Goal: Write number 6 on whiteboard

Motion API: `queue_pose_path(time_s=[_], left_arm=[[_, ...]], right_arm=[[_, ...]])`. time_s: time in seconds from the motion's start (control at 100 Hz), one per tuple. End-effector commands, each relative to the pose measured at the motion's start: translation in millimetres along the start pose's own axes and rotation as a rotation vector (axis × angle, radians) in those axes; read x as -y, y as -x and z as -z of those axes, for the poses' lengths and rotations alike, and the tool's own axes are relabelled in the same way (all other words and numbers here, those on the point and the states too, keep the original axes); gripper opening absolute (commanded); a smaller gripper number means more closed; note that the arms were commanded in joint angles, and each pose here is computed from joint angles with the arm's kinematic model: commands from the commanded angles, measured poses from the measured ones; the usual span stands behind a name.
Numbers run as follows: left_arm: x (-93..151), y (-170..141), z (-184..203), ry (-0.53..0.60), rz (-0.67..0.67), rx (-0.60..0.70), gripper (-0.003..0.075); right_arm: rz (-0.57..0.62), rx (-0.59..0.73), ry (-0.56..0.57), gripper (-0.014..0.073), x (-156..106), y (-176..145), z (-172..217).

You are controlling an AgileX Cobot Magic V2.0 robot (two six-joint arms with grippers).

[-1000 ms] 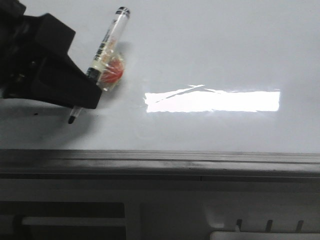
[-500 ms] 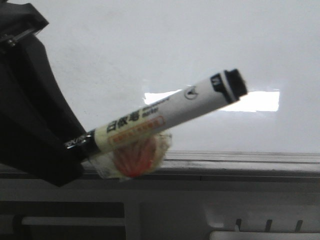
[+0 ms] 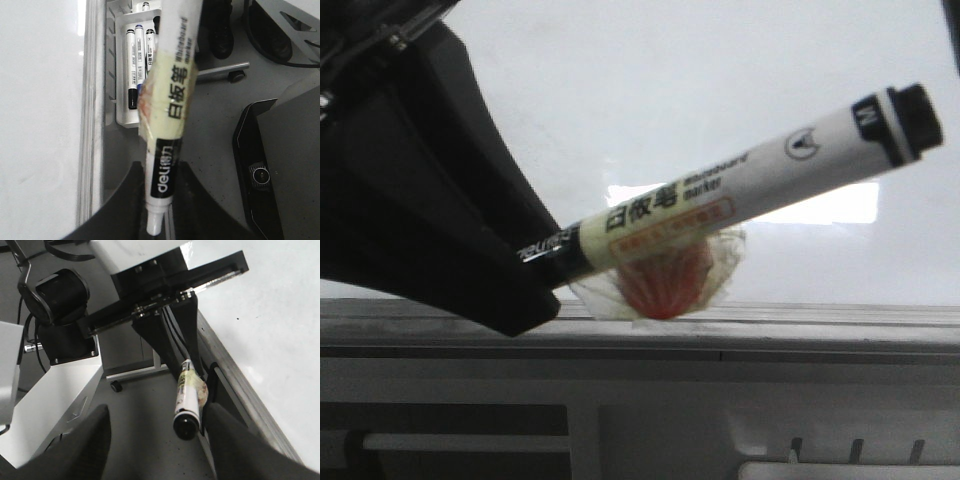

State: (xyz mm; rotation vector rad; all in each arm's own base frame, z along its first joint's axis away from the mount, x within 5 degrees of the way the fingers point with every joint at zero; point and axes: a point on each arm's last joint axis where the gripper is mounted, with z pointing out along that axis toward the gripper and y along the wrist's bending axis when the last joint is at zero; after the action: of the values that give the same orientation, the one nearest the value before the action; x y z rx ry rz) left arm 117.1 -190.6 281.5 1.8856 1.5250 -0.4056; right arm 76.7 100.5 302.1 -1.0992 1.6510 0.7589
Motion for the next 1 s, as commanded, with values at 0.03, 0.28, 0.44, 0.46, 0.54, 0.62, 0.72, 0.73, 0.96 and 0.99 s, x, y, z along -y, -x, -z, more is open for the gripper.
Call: queue_pose_path(time_s=[0.03, 0.28, 0.44, 0.46, 0.54, 0.62, 0.72, 0.73, 0.96, 0.99], left_arm=[[-6, 13, 11, 0.065, 0.0, 0.069, -0.0019], [-7, 13, 11, 0.072, -0.01, 0.064, -0.0019], [-7, 12, 11, 0.075, -0.014, 0.062, -0.0019], [-7, 12, 11, 0.075, -0.014, 0.062, -0.0019], [-8, 13, 11, 0.081, -0.015, 0.064, -0.0019], [-9, 13, 11, 0.095, -0.019, 0.067, -0.0019], [-11, 13, 11, 0.111, -0.023, 0.07, -0.0019], [-11, 13, 11, 0.114, -0.023, 0.072, -0.0019], [-12, 14, 11, 0.125, -0.023, 0.076, -0.0019], [-12, 14, 11, 0.125, -0.023, 0.076, -0.0019]], right_arm=[[-0.025, 0.056, -0.027, 0.0386, 7, 13, -5], [0.0, 0.05, -0.028, 0.0386, 8, 13, -7], [0.0, 0.05, -0.028, 0.0386, 8, 13, -7], [0.0, 0.05, -0.028, 0.0386, 8, 13, -7], [0.0, 0.049, -0.026, 0.0386, 8, 12, -7], [0.0, 0.046, -0.014, 0.0386, 7, 12, -7], [-0.001, 0.043, 0.001, 0.0386, 6, 12, -7], [-0.001, 0.043, 0.001, 0.0386, 6, 12, -7], [-0.014, 0.04, -0.014, 0.0386, 11, 11, -13], [-0.024, 0.037, -0.004, 0.0386, 13, 11, -16]])
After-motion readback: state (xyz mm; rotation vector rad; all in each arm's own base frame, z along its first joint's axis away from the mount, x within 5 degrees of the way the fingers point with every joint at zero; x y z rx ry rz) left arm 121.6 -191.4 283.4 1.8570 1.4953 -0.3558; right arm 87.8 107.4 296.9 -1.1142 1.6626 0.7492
